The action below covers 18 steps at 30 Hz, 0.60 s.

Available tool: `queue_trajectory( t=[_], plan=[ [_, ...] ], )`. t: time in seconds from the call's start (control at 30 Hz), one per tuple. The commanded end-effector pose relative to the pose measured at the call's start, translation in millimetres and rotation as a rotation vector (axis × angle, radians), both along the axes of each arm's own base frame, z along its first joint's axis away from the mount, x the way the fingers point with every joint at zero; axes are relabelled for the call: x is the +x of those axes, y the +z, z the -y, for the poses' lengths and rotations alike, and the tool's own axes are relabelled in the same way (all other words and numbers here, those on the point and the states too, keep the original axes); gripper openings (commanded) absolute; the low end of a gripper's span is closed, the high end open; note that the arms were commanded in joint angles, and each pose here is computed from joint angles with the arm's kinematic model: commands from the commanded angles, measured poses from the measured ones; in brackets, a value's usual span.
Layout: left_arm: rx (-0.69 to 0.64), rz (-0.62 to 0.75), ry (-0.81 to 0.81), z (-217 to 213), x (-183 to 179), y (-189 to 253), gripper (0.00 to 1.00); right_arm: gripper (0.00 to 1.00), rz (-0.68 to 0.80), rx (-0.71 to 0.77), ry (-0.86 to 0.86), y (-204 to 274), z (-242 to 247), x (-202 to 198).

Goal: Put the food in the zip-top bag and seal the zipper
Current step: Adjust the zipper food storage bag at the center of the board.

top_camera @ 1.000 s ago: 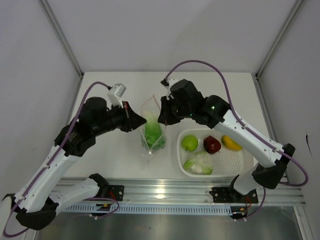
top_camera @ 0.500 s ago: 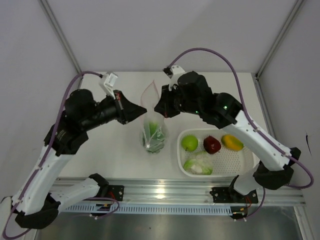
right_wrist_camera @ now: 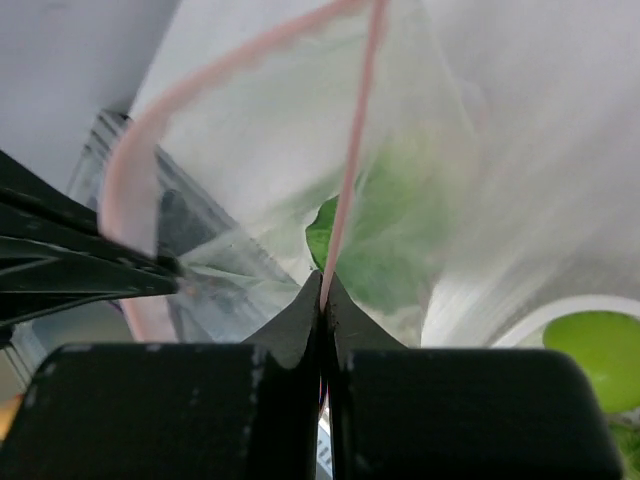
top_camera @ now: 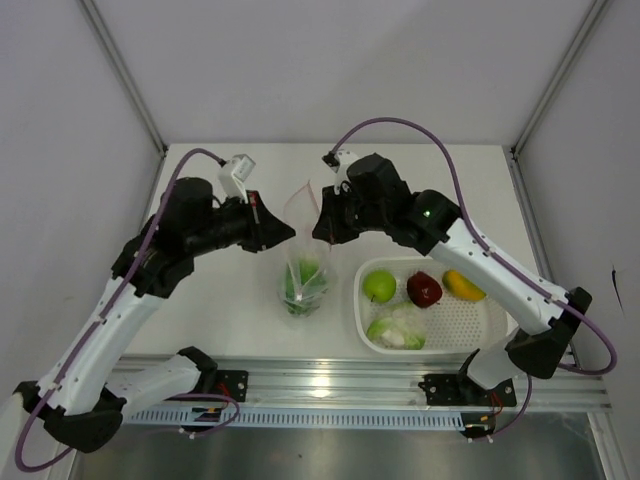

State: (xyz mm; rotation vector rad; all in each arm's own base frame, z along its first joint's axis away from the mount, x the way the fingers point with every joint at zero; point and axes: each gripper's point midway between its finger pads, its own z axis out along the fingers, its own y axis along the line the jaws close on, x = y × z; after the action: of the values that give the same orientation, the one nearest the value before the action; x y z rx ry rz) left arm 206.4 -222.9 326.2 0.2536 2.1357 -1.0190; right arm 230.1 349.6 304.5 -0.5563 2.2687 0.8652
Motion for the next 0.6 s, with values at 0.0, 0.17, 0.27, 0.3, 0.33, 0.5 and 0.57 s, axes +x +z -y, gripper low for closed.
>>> queue_trajectory(
  t=[0.0, 0.17, 0.27, 0.3, 0.33, 0.5, 0.57],
  plan=[
    [-0.043, 0.126, 0.003, -5, 0, 37, 0.01, 0.0, 0.092, 0.154, 0.053, 54, -2, -10],
    [-0.009, 0.055, 0.012, -10, 13, 23, 0.01, 0.0, 0.072, 0.107, 0.049, 40, -3, -10],
    [-0.042, 0.188, 0.051, -22, 8, 73, 0.01, 0.0, 0.158, 0.164, 0.048, 85, 2, -12],
    [-0.039, 0.203, 0.058, -24, 8, 78, 0.0, 0.0, 0.166, 0.17, 0.049, 89, 4, -12],
    [-0.041, 0.204, 0.054, -24, 7, 80, 0.01, 0.0, 0.161, 0.174, 0.049, 90, 4, -12],
    [-0.013, -0.005, -0.004, -6, 11, -9, 0.01, 0.0, 0.022, 0.124, 0.057, 23, -5, -15],
    [0.024, -0.092, -0.006, -6, 9, -50, 0.01, 0.0, -0.017, 0.114, 0.053, 5, -8, -16]
  ],
)
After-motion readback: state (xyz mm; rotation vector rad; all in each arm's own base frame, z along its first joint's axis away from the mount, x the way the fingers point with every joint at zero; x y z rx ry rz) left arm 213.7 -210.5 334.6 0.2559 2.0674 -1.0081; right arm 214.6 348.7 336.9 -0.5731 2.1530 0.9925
